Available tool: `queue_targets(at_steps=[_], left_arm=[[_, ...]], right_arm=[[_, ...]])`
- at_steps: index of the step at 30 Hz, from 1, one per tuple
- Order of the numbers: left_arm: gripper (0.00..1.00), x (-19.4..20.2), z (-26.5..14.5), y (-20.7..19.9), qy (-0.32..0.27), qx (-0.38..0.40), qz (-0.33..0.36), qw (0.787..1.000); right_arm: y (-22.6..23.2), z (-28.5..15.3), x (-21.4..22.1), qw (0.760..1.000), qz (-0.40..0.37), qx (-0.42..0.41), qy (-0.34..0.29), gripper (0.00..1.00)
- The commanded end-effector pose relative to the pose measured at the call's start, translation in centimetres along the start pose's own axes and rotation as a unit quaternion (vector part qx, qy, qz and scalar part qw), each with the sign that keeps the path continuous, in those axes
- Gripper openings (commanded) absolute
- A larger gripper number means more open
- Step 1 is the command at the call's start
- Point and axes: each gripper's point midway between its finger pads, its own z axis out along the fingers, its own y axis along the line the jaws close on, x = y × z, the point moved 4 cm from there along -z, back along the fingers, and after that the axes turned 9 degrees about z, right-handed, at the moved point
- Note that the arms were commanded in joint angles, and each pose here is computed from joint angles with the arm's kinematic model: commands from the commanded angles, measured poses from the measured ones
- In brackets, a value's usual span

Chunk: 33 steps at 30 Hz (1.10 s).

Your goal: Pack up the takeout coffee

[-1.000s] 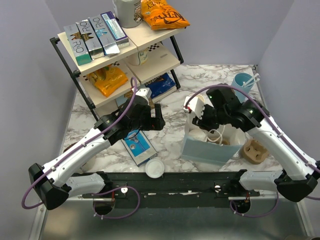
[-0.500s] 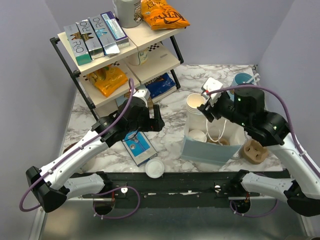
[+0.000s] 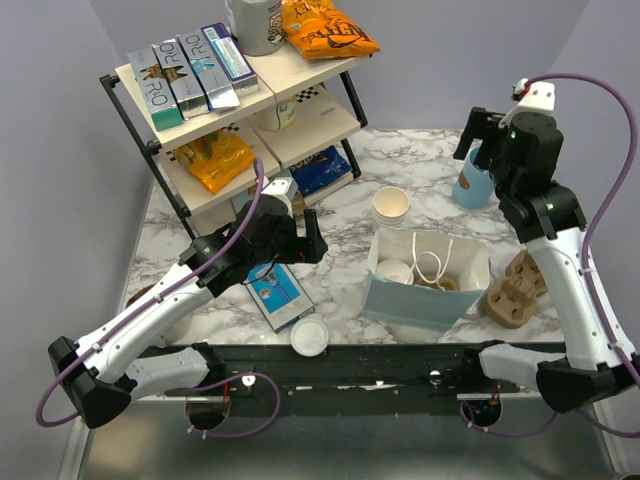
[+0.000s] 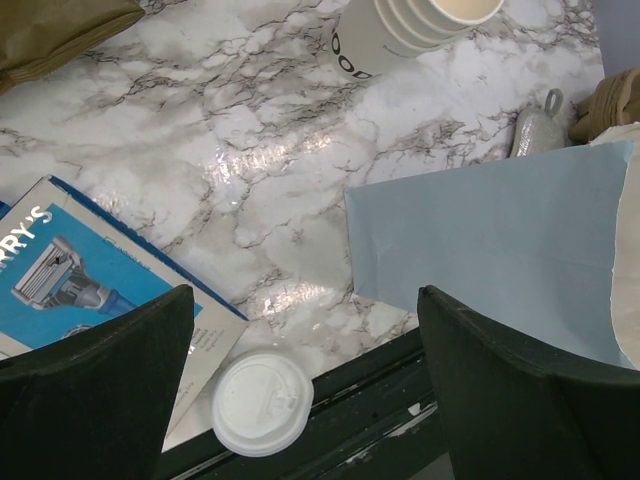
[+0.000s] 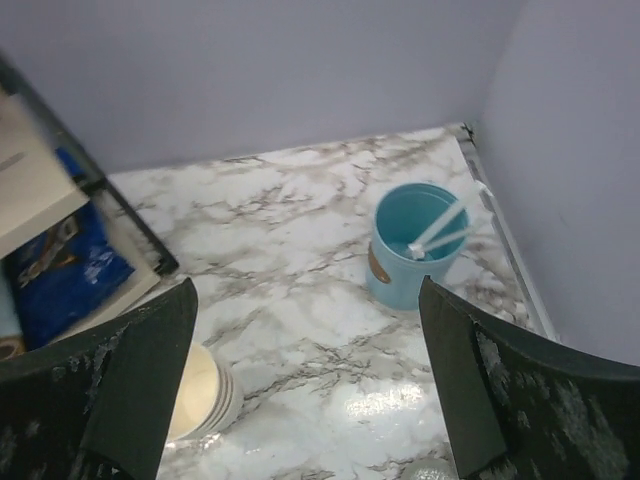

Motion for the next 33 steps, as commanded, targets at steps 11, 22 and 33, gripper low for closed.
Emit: queue_targets(at_steps=[11,22,33], left_arm=[[0.99,1.1,0.6,1.4,0.023,-0.043,-0.003,0.999],[0.99,1.1,0.7,1.8,0.026,-0.059,-0.004,0.998],[0.99,0.9,0.5,1.9,0.022,-0.064,-0.005,0.998]], right_arm=[[-7.9,9.2,4.9,0.963,0.069,0.258,0.033,0.95],[-9.4,13.9,9.6,0.948,0.075,0.301,0.072,0.86],[-11.9,18.1,13.3,0.94,0.071,0.314,0.112,0.61]])
